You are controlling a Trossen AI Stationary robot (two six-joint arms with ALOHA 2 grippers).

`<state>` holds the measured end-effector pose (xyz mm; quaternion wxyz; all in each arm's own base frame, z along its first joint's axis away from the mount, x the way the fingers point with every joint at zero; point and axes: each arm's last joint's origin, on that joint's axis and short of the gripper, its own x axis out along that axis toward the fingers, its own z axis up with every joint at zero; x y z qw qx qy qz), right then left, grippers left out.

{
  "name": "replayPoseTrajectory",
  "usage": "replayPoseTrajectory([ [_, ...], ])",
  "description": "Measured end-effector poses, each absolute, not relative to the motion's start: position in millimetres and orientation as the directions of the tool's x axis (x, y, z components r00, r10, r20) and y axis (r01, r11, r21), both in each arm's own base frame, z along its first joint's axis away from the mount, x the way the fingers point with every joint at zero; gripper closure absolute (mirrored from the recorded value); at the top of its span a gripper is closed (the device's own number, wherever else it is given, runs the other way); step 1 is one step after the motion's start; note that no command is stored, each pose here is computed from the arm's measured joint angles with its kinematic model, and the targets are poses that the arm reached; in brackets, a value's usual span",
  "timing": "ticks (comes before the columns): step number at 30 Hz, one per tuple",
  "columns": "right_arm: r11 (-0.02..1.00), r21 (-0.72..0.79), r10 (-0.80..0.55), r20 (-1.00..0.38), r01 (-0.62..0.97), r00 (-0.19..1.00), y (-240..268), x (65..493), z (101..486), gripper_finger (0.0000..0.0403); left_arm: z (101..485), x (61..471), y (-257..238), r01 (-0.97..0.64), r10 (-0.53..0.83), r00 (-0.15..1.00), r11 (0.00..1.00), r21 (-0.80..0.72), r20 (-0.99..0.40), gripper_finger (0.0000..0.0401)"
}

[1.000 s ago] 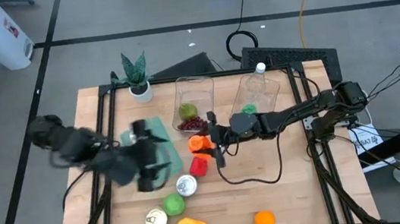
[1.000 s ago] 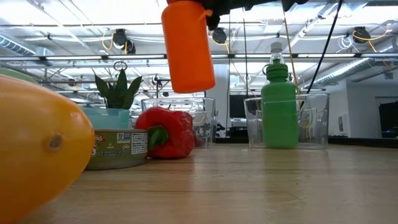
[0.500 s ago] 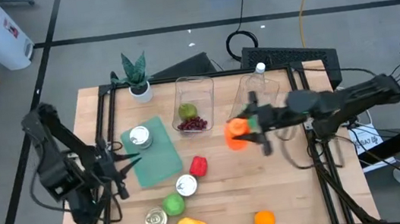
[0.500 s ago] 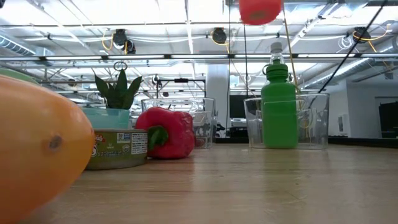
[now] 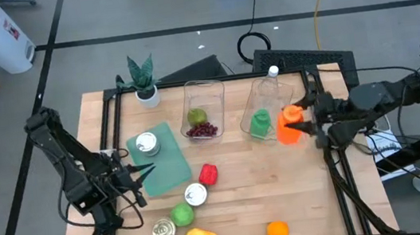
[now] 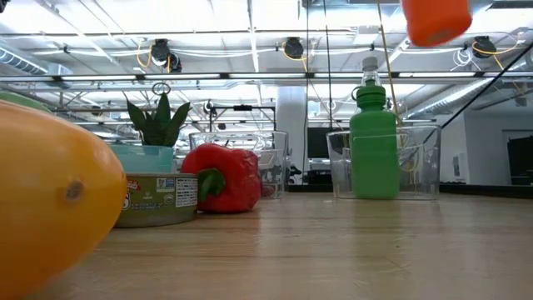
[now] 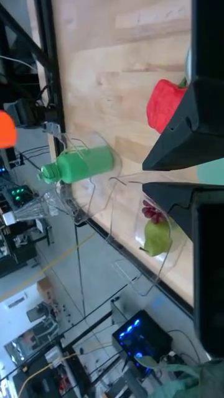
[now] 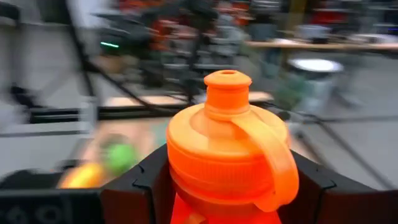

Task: Pick & Place Food Item
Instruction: Put the orange water bottle into the right transparent bin

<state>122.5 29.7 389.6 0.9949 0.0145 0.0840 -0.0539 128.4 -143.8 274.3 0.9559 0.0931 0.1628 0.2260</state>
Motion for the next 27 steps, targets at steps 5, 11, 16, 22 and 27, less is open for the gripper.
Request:
replayPoseTrajectory([
  [5,0.944,-0.090,-0.330,-0.228,0.318,0.916,26.4,127.5,353.6,0.0208,275.0,128.6,-143.8,-0.419,0.471,0.847,0.877,0.236,-0.247,0.0352],
  [11,0.894,-0.121,-0.448,-0.253,0.431,0.858,23.0,125.7,320.5,0.0208,274.8,128.6,-143.9,-0.417,0.468,0.846,0.879,0.232,-0.254,0.0352],
  [16,0.811,-0.151,-0.585,-0.232,0.565,0.777,19.5,124.9,291.5,0.0208,274.8,128.6,-143.9,-0.417,0.468,0.846,0.879,0.231,-0.254,0.0352],
  [22,0.734,-0.128,-0.679,-0.130,0.667,0.722,18.8,128.8,261.7,0.0208,274.8,128.6,-143.9,-0.421,0.469,0.847,0.879,0.223,-0.250,0.0352],
  [27,0.701,-0.116,-0.710,-0.033,0.703,0.703,18.4,129.7,242.0,0.0208,274.9,128.7,-144.0,-0.422,0.469,0.847,0.879,0.220,-0.250,0.0352],
])
